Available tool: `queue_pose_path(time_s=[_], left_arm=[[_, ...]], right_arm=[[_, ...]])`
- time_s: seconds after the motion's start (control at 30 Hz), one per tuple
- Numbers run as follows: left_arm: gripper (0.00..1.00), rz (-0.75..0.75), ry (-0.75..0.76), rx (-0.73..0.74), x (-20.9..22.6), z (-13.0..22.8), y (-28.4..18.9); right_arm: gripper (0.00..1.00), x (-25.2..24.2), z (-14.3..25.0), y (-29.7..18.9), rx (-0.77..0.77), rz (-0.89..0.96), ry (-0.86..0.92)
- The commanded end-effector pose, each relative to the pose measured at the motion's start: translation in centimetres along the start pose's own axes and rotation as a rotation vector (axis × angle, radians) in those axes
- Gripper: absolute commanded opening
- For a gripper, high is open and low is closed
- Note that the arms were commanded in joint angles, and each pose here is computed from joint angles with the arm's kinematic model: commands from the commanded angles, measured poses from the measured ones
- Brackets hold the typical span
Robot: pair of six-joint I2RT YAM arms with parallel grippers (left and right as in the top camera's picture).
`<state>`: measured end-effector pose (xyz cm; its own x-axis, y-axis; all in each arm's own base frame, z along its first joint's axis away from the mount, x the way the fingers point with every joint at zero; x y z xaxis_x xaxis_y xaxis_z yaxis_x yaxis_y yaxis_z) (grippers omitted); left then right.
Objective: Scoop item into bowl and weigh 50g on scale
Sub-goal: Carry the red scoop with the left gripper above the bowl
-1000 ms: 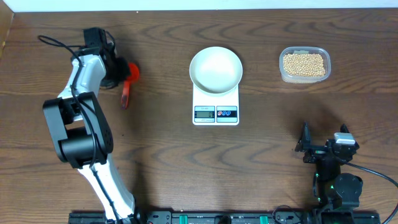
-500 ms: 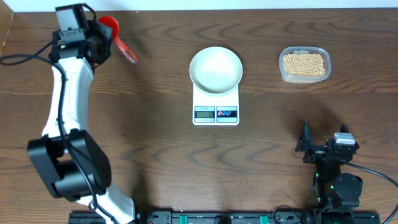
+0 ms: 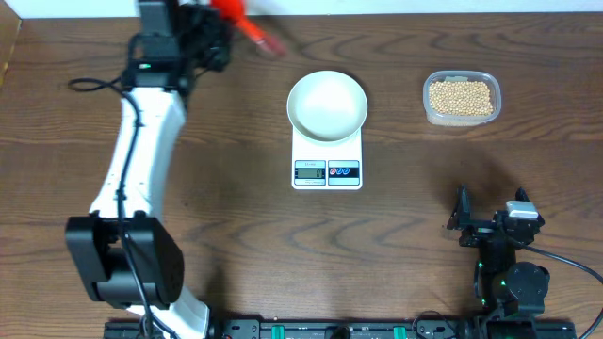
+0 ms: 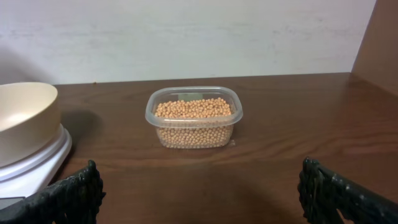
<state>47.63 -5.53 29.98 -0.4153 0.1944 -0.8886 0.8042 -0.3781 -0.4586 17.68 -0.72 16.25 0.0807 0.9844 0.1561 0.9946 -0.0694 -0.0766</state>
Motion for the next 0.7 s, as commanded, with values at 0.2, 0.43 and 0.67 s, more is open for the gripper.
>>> queue_pose_path(time_s=[0.2, 0.43, 0.67], left_arm=[[0.07, 0.128, -0.071, 0.033, -4.3, 8.8, 1.2], [0.07, 0.134, -0.073, 0.042, -4.5, 10.8, 1.5], [0.07, 0.134, -0.074, 0.042, -4.6, 10.8, 1.4]], right_arm=[[0.99, 0.0, 0.1, 0.0, 0.003, 0.001, -0.005], [0.99, 0.0, 0.1, 0.0, 0.001, 0.005, 0.002], [0.99, 0.5, -0.7, 0.0, -0.042, -0.045, 0.116]])
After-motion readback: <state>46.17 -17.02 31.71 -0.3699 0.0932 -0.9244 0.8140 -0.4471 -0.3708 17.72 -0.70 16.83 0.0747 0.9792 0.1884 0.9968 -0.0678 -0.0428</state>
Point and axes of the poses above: each gripper's point midway between its finger pads, its own y axis out along the fingers, its own x axis along the line the jaws close on, z = x × y, the point moved 7 cm from there along -y, back along the fingers, and after that the axes turned 7 degrees about y, right-handed, at the moved point
